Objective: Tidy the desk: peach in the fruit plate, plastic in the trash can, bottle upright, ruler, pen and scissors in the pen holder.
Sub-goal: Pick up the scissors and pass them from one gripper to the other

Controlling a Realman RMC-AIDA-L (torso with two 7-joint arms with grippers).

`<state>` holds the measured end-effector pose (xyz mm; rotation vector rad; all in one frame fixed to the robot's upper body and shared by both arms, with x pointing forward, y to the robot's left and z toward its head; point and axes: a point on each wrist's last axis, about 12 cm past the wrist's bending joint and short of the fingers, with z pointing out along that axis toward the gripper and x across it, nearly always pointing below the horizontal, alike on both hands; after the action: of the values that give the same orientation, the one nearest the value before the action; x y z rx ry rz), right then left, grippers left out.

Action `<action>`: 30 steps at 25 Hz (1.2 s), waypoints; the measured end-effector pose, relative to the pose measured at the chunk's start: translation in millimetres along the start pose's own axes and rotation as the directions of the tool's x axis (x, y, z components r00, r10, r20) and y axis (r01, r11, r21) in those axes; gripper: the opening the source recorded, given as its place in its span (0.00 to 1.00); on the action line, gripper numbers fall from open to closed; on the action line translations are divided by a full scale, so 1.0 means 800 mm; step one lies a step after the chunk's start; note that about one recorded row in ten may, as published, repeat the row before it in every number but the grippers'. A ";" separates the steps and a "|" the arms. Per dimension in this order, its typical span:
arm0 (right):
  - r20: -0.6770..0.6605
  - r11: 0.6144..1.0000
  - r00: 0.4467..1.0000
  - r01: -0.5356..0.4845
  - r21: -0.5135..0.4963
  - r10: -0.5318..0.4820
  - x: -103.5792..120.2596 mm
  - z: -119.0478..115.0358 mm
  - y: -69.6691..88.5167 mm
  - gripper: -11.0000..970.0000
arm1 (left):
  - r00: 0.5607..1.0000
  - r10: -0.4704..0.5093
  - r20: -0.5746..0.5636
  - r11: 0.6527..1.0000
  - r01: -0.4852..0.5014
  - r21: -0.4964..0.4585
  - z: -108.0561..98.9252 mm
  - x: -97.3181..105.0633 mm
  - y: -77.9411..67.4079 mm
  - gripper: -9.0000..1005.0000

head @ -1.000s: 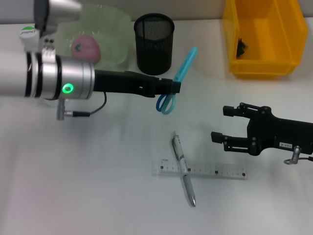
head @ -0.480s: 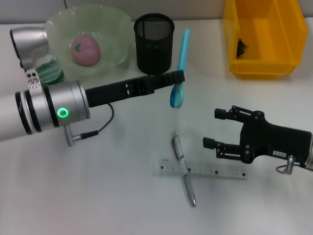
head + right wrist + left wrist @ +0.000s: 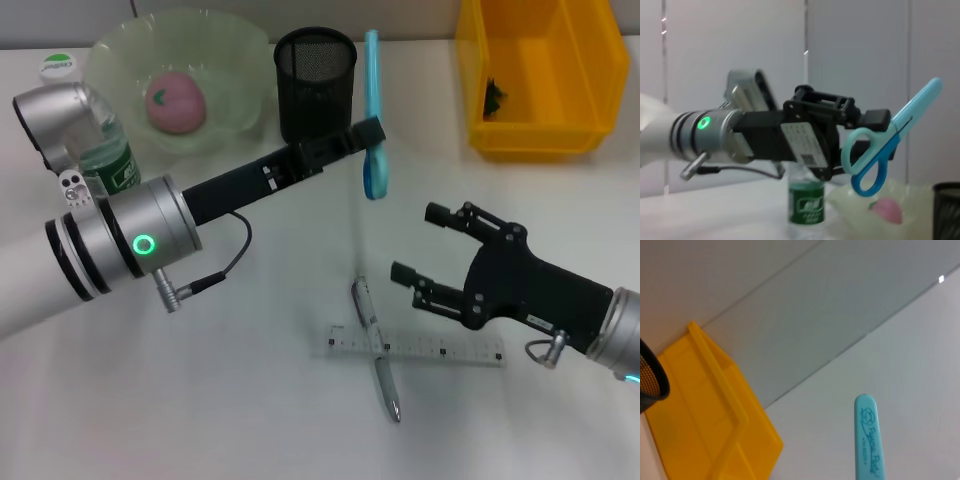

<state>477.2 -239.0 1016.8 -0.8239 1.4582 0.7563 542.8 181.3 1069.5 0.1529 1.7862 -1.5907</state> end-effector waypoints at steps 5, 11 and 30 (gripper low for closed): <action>0.071 0.994 0.996 0.051 0.092 -0.058 0.003 0.004 0.017 0.82 | 0.997 -0.042 0.064 0.999 0.043 -0.016 0.008 0.006 0.001 0.27; 0.118 0.985 0.991 0.051 0.165 -0.071 0.001 0.006 0.022 0.82 | 0.988 -0.086 0.130 0.995 0.091 -0.036 0.017 0.014 0.002 0.27; 0.154 0.948 0.978 0.090 0.305 -0.142 -0.009 0.033 0.023 0.82 | 0.956 -0.148 0.252 0.979 0.178 -0.099 0.050 0.033 -0.008 0.27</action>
<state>475.5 -206.3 1022.5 -0.5912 1.3132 0.4910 537.3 134.1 1060.3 -0.2440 1.7301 -1.5345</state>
